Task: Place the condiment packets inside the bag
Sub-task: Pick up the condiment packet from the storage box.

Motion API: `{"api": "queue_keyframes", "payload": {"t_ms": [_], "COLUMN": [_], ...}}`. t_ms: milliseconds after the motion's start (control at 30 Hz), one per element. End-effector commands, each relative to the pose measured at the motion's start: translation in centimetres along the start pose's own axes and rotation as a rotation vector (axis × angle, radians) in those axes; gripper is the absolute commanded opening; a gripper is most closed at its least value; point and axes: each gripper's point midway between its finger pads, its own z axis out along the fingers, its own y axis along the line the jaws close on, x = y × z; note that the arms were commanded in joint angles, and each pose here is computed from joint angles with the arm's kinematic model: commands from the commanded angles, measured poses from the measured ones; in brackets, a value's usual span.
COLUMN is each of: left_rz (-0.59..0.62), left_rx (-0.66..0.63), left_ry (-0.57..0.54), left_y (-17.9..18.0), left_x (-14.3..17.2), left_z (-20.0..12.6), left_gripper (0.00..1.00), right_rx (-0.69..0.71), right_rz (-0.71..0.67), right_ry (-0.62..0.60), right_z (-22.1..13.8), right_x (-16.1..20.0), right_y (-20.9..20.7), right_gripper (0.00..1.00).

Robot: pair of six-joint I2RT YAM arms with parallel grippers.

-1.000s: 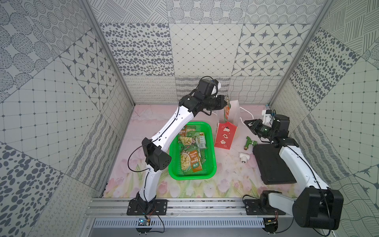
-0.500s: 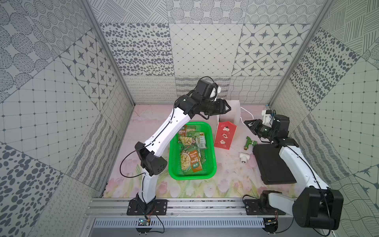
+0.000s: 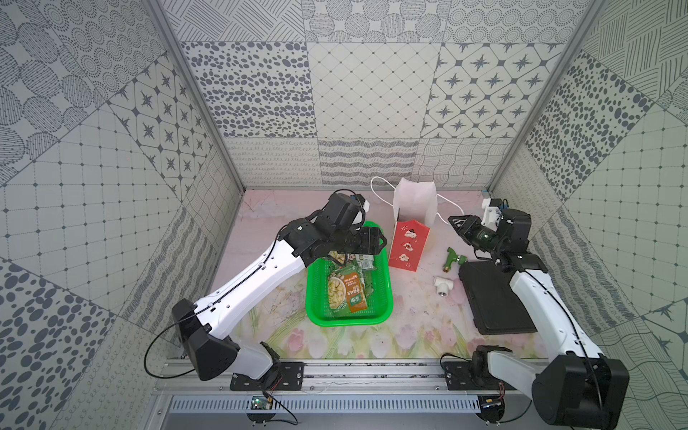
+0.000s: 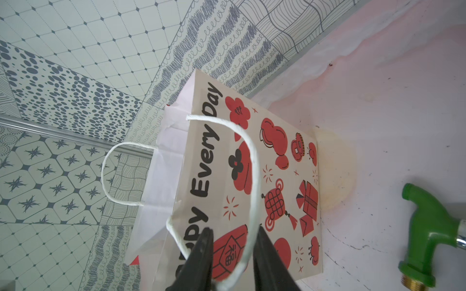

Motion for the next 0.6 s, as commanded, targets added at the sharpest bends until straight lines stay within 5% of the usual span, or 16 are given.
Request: {"api": "queue_keyframes", "payload": {"t_ms": [0,567], "left_rz": [-0.056,-0.146], "left_rx": [-0.104,-0.394], "left_ry": [-0.1,0.058], "left_y": [3.9,11.3], "left_x": [1.4,9.2], "left_z": [0.1,4.8], "left_gripper": [0.74,0.7], "right_rx": [0.067,-0.015], "right_rz": [-0.009,-0.027], "right_ry": [-0.024,-0.012], "right_z": [-0.1,-0.5], "right_x": [0.0,-0.1], "right_y": [-1.6,0.4], "right_gripper": [0.31,0.48]}}
